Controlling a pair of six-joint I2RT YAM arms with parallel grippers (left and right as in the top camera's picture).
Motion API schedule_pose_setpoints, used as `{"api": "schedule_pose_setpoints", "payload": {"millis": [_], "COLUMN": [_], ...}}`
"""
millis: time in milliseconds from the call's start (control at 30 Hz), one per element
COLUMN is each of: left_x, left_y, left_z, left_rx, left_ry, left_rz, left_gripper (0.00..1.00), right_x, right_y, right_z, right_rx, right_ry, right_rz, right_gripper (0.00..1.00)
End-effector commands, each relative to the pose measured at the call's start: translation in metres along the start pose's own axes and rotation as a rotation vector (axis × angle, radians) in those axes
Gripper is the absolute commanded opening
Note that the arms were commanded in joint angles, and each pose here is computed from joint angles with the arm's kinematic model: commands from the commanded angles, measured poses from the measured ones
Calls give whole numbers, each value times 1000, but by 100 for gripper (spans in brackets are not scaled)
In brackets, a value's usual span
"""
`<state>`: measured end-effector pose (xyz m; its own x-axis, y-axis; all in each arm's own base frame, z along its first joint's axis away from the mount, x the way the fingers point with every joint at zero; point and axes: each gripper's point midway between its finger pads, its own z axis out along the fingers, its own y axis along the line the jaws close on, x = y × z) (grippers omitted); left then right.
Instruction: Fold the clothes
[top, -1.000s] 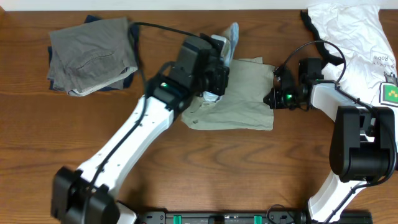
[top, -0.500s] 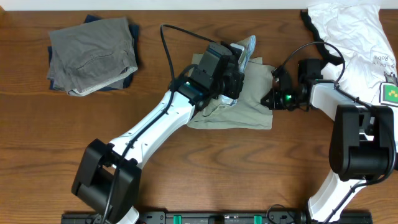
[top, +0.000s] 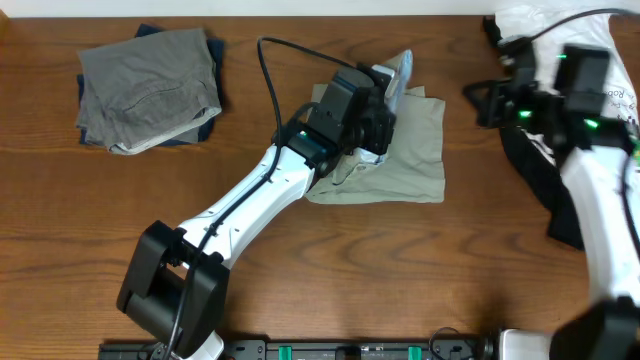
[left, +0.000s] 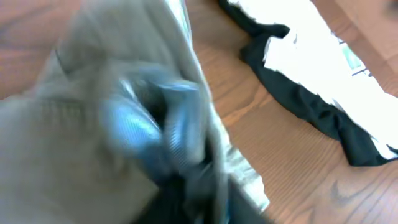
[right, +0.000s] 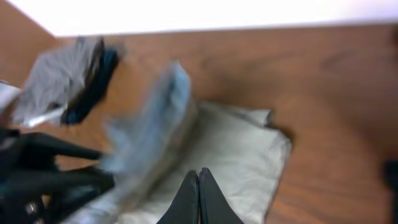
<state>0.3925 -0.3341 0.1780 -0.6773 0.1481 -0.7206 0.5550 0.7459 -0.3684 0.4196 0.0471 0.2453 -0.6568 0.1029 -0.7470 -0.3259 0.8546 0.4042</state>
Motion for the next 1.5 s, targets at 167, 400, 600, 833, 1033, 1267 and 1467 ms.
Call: {"api": "schedule_pose_setpoints", "payload": {"millis": [167, 400, 600, 833, 1033, 1267, 1467], "left_x": [-19, -24, -1, 24, 65, 100, 127], "left_y": [-15, 19, 49, 62, 57, 68, 108], "left_z": [2, -10, -17, -23, -27, -28, -43], "left_rx": [25, -33, -94, -128, -139, -178, -357], "left_ry": [-59, -52, 49, 157, 319, 446, 590], "left_rz": [26, -22, -74, -40, -36, -26, 150], "left_gripper": [98, 98, 98, 98, 100, 98, 92], "right_x": [-12, 5, 34, 70, 80, 80, 81], "right_y": [-16, -24, -42, -62, -72, -76, -77], "right_z": [-32, -23, -10, 18, 26, 25, 25], "right_rx": [65, 70, 118, 113, 133, 154, 161], "right_ry": [-61, 4, 114, 243, 273, 275, 277], "right_rz": [66, 117, 175, 246, 264, 257, 256], "right_gripper": [4, 5, 13, 22, 25, 29, 30]}}
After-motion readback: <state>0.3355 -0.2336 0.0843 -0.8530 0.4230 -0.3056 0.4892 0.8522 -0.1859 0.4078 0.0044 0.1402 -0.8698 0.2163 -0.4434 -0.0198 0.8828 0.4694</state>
